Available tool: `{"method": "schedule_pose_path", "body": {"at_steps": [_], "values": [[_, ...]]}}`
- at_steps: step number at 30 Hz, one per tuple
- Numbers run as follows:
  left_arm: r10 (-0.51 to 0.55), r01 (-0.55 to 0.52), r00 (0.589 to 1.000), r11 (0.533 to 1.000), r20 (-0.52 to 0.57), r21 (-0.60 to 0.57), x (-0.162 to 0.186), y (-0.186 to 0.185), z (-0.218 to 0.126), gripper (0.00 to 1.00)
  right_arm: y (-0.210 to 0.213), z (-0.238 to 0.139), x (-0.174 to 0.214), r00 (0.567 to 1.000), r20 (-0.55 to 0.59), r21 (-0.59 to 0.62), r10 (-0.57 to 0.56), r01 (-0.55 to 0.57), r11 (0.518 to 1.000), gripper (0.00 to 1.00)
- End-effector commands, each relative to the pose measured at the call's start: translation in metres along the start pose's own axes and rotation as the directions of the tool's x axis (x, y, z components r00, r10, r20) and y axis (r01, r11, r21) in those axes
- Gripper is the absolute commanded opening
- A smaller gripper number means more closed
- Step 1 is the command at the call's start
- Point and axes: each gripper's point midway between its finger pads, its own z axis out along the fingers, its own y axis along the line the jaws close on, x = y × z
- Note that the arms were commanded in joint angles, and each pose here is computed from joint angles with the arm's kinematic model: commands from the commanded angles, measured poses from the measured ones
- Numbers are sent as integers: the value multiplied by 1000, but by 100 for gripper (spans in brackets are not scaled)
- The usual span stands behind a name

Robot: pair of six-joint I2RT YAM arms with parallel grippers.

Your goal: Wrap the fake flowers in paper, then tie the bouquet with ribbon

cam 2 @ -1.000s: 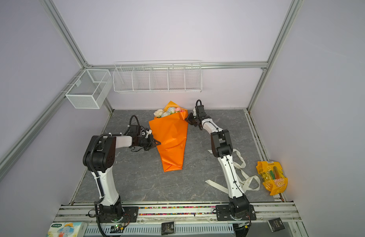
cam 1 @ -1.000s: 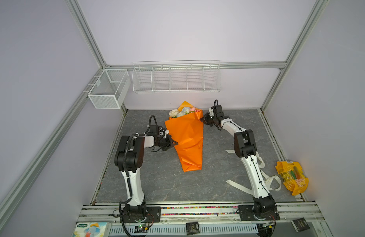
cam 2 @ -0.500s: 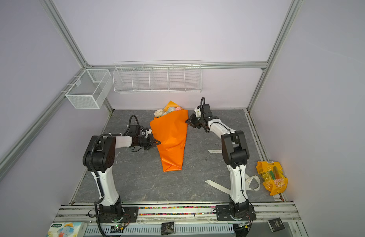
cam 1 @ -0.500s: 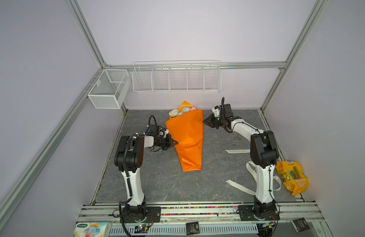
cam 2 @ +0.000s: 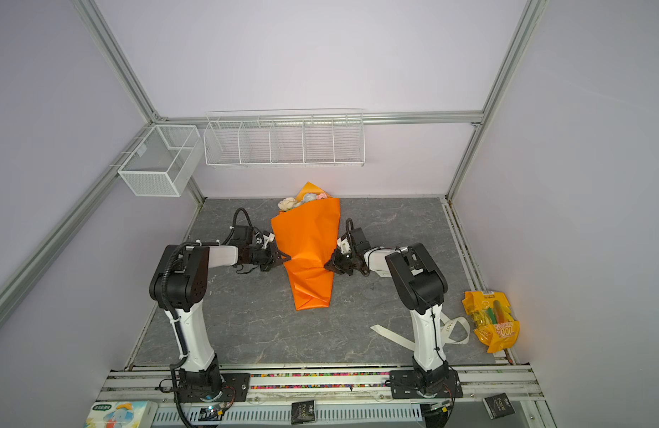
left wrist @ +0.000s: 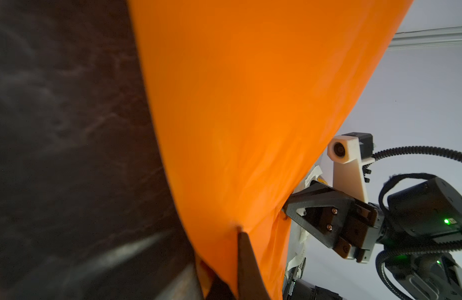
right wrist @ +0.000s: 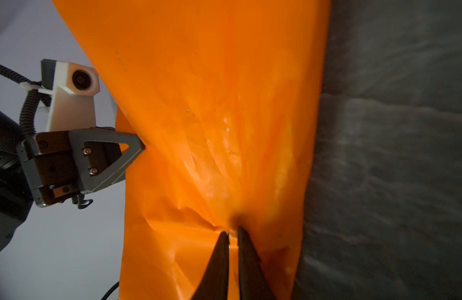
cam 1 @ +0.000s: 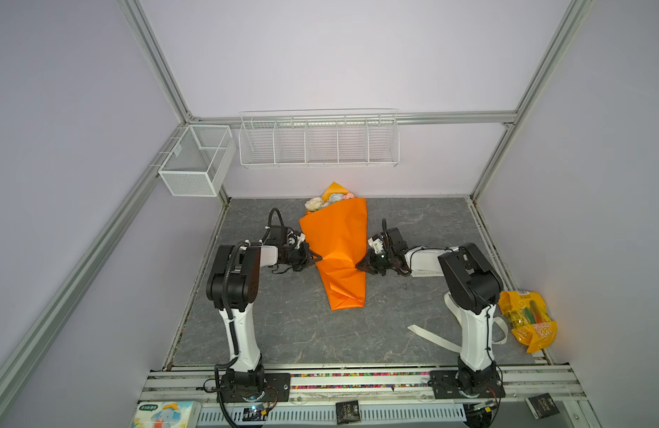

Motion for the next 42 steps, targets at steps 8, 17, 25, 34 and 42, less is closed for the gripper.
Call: {"method": "schedule_pose_path", "body": {"at_steps": [8, 17, 25, 34, 42], "values": [[2, -2, 1000, 1000, 7, -3, 1, 4, -2, 0, 26, -36, 30, 999, 9, -18, -50, 50, 999, 16], [-6, 6, 1000, 1000, 3, 0, 3, 5, -2, 0, -18, -21, 88, 997, -83, 70, -9, 15, 997, 15], [-11, 11, 1000, 1000, 11, 25, 3, 0, -3, 0, 23, -49, 97, 990, -67, 30, -126, 128, 991, 17], [-15, 15, 1000, 999, 9, 39, 4, -3, -4, 1, 81, -7, 109, 965, -137, -60, -226, 219, 974, 19], [-15, 15, 997, 1000, 74, -6, 14, -21, -32, 38, 58, 24, 148, 946, -247, -46, -209, 204, 978, 17]]}}
